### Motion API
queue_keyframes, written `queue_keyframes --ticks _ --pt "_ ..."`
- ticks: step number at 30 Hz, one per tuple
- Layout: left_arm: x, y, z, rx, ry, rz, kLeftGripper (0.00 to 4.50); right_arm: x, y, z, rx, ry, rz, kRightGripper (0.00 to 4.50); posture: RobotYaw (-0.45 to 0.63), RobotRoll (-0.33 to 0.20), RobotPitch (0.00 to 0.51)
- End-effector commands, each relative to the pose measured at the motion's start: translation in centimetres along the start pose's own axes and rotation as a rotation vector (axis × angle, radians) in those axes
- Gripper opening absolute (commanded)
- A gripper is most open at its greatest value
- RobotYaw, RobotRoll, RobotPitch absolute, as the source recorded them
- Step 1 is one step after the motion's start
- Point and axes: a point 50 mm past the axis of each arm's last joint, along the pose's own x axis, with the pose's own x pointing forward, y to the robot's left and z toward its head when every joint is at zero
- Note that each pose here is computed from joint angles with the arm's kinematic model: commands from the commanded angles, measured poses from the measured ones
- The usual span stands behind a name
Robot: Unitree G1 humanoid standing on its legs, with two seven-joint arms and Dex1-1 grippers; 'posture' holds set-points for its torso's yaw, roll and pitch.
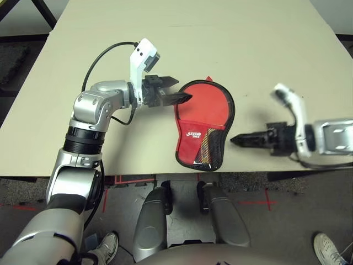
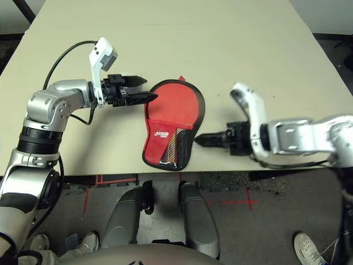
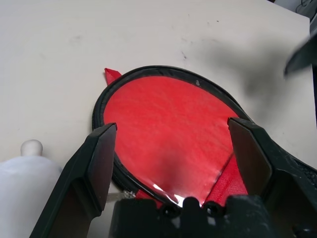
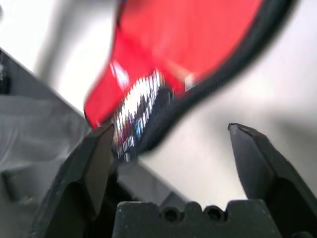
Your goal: Store the ping-pong paddle in its case and zip it.
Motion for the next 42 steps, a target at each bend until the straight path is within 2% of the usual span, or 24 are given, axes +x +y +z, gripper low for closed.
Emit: queue_keyframes --ticks 1,6,12,15,19,29,36,42 --pt "-0.4 0.8 0.7 0.024 -0.004 0.023 4.5 2.7 0.6 0.1 -0.165 0.046 -0.071 4.46 -0.03 0.0 0.242" --pt "-1.4 2.1 2.0 0.052 -0.017 0.065 4.5 7.2 1.9 -0.4 -0.306 0.068 -0.074 4.46 -0.03 0.0 0.24" --pt "-3.4 3.6 2.8 0.109 0.001 0.136 4.5 10.3 3.3 0.0 -0.4 0.055 -0.058 4.46 -0.02 0.0 0.245" --pt "-4.4 4.3 2.4 0.136 0.037 0.174 4.5 11.2 3.4 0.0 -0.448 0.071 -0.064 4.46 -0.01 0.0 0.245" --pt "-5.2 4.8 1.1 0.163 0.108 0.201 4.5 11.8 3.1 -0.4 -0.521 0.118 -0.081 4.46 0.0 0.0 0.247" --pt "-5.2 5.6 -1.7 0.208 0.199 0.245 4.5 12.2 2.7 -1.2 -0.56 0.159 -0.063 4.46 0.01 0.0 0.253" --pt "-3.6 6.4 -3.8 0.288 0.288 0.27 4.5 12.5 2.8 -0.8 -0.566 0.146 -0.063 4.46 0.0 0.0 0.252" --pt "-2.1 6.5 -4.5 0.315 0.306 0.24 4.5 12.5 2.6 -0.8 -0.567 0.145 -0.073 4.46 -0.01 0.0 0.25"
